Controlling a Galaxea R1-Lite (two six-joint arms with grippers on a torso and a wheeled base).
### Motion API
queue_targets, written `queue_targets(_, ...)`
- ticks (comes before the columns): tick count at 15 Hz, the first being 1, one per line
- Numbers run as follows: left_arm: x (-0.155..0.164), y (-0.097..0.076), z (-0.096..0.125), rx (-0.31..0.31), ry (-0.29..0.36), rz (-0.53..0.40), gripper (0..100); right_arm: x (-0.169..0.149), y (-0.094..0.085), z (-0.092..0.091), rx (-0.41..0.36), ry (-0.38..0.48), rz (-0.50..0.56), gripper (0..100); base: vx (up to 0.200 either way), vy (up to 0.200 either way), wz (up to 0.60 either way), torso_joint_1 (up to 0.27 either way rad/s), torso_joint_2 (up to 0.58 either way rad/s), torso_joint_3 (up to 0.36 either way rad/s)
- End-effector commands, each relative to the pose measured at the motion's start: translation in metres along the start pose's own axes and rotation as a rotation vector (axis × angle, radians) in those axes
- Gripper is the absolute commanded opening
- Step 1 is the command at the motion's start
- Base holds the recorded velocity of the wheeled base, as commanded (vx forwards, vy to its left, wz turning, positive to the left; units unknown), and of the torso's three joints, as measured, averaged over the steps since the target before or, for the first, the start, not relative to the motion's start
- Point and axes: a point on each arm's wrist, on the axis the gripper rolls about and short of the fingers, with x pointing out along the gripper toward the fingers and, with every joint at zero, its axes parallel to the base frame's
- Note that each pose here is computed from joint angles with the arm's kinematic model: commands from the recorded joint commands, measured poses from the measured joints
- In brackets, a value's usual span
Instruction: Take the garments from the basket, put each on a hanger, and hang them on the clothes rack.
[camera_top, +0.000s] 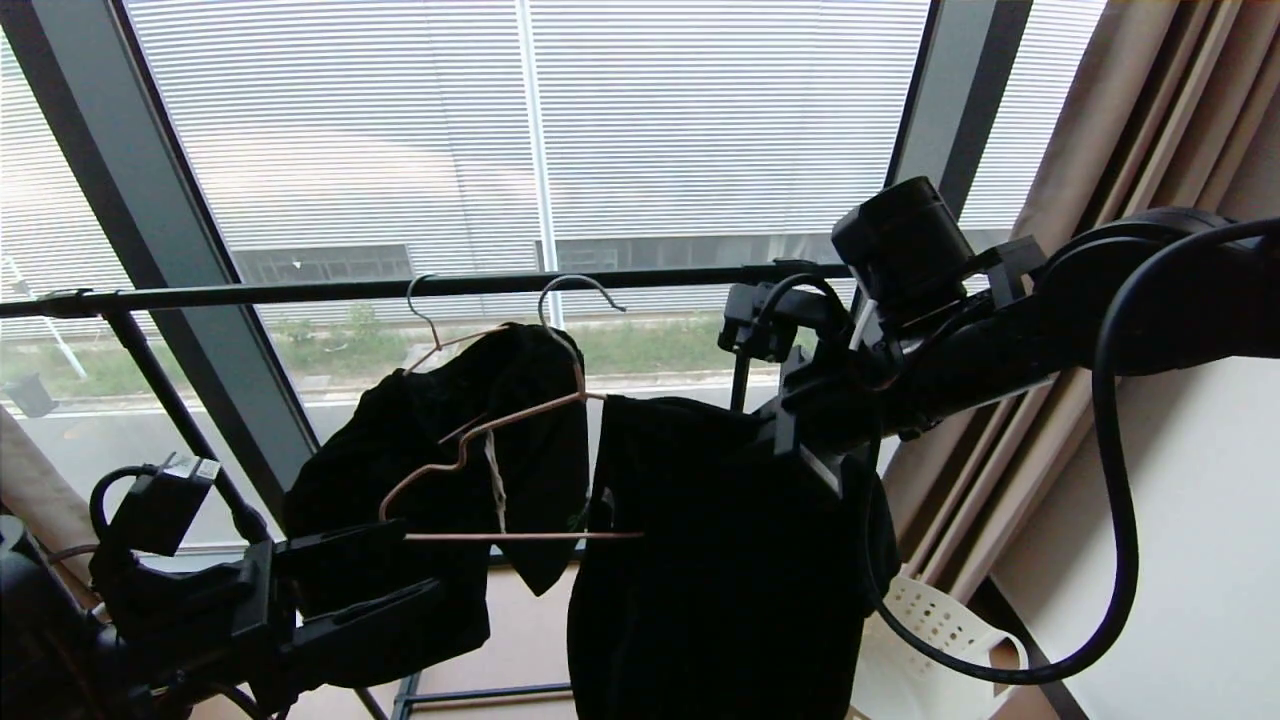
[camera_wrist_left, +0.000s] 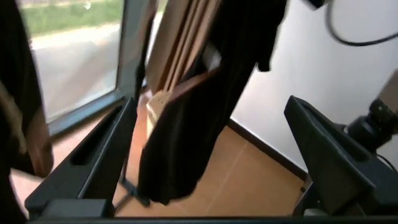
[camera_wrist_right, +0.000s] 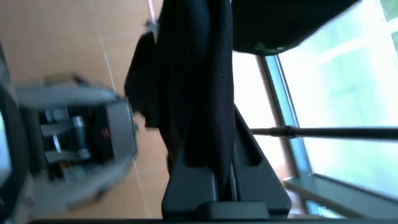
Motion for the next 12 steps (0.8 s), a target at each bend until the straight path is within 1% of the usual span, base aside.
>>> queue_targets(1,-0.01,0.0,0.0,-0.035,0.007,0.065,100,-0.003,0.001,0.0,0.047,-0.007,-0.014,0,0.0,0.0,0.0,0.0,0.0,0.0)
queue_targets(3,-0.012,0.002,-0.014,-0.15,0.089,0.173,100,-0.01,0.004,0.001,0.046,-0.02,-0.02,0,0.0,0.0,0.0,0.0,0.0,0.0)
queue_targets(4,-0.011,0.002,-0.018,-0.193,0.117,0.179,100,-0.012,0.005,0.001,0.044,-0.027,-0.023,0,0.0,0.0,0.0,0.0,0.0,0.0)
queue_targets(6,-0.002,0.0,-0.029,-0.358,0.184,0.151,100,-0.014,0.007,0.0,0.03,-0.049,-0.038,0,0.0,0.0,0.0,0.0,0.0,0.0)
queue_targets(7,0.003,0.001,-0.034,-0.412,0.213,0.141,100,-0.015,0.009,-0.002,0.028,-0.053,-0.039,0,0.0,0.0,0.0,0.0,0.0,0.0)
queue_targets(8,0.006,0.002,-0.038,-0.438,0.233,0.136,100,-0.016,0.01,-0.003,0.027,-0.055,-0.04,0,0.0,0.0,0.0,0.0,0.0,0.0)
queue_targets(10,0.018,0.008,-0.049,-0.523,0.272,0.125,100,-0.022,0.014,-0.005,0.025,-0.063,-0.044,0,0.0,0.0,0.0,0.0,0.0,0.0)
queue_targets(12,0.026,0.016,-0.053,-0.584,0.252,0.125,100,-0.029,0.017,-0.005,0.024,-0.073,-0.051,0,0.0,0.0,0.0,0.0,0.0,0.0)
